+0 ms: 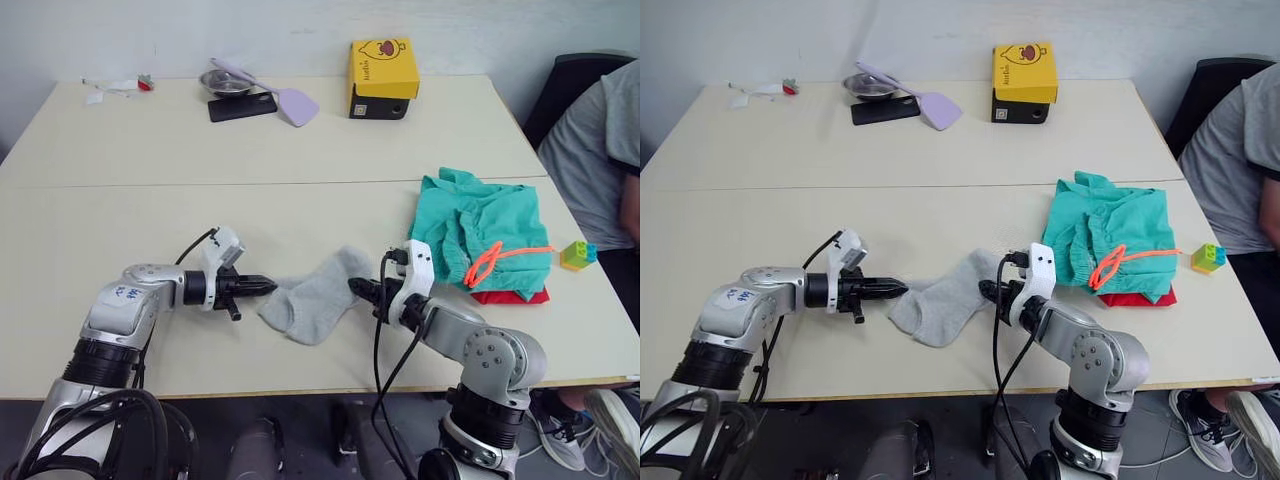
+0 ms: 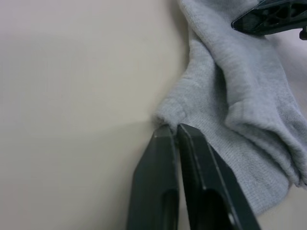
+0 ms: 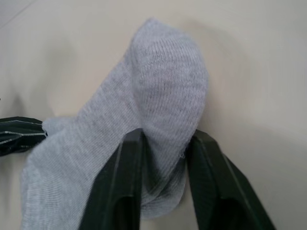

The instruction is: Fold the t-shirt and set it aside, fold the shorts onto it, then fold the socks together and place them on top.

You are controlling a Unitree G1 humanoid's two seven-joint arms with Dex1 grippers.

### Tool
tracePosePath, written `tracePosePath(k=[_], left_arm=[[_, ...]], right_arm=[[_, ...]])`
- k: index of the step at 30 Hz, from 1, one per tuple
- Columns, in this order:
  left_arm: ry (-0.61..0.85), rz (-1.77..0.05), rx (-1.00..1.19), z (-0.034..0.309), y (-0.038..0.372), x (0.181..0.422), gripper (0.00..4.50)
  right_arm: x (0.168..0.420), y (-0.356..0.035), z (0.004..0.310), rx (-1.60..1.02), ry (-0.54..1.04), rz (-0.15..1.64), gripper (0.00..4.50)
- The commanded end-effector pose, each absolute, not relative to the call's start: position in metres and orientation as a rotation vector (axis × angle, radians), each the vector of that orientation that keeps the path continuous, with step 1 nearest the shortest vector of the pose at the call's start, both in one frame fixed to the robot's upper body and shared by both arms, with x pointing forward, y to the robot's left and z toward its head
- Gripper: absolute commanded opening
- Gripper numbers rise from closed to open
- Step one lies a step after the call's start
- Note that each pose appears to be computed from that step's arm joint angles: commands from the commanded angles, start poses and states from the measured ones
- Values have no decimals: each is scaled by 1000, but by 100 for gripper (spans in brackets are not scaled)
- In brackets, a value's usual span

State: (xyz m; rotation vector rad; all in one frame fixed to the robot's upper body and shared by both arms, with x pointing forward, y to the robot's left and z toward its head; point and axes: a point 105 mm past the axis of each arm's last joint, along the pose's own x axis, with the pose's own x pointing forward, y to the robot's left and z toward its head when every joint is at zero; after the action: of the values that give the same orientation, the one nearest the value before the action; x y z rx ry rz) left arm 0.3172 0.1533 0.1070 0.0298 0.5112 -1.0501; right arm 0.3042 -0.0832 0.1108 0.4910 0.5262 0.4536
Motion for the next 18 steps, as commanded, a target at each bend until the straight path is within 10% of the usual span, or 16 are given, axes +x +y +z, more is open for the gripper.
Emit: tracePosePath(k=[1,7,10,18], left_arm=[[467,-1053,26,121,158,311,166],[510,-1068,-69,129,165,287,355],[531,-1070,-96,125,161,278,445],[551,-965,-116,106,145,281,445]], right_arm=[[308,-104,124,454,483,440,265],[302,-133,147,254,461,690,450],[309,-135,151,176,468,783,450],[331,-116,134,125,603,924,450]])
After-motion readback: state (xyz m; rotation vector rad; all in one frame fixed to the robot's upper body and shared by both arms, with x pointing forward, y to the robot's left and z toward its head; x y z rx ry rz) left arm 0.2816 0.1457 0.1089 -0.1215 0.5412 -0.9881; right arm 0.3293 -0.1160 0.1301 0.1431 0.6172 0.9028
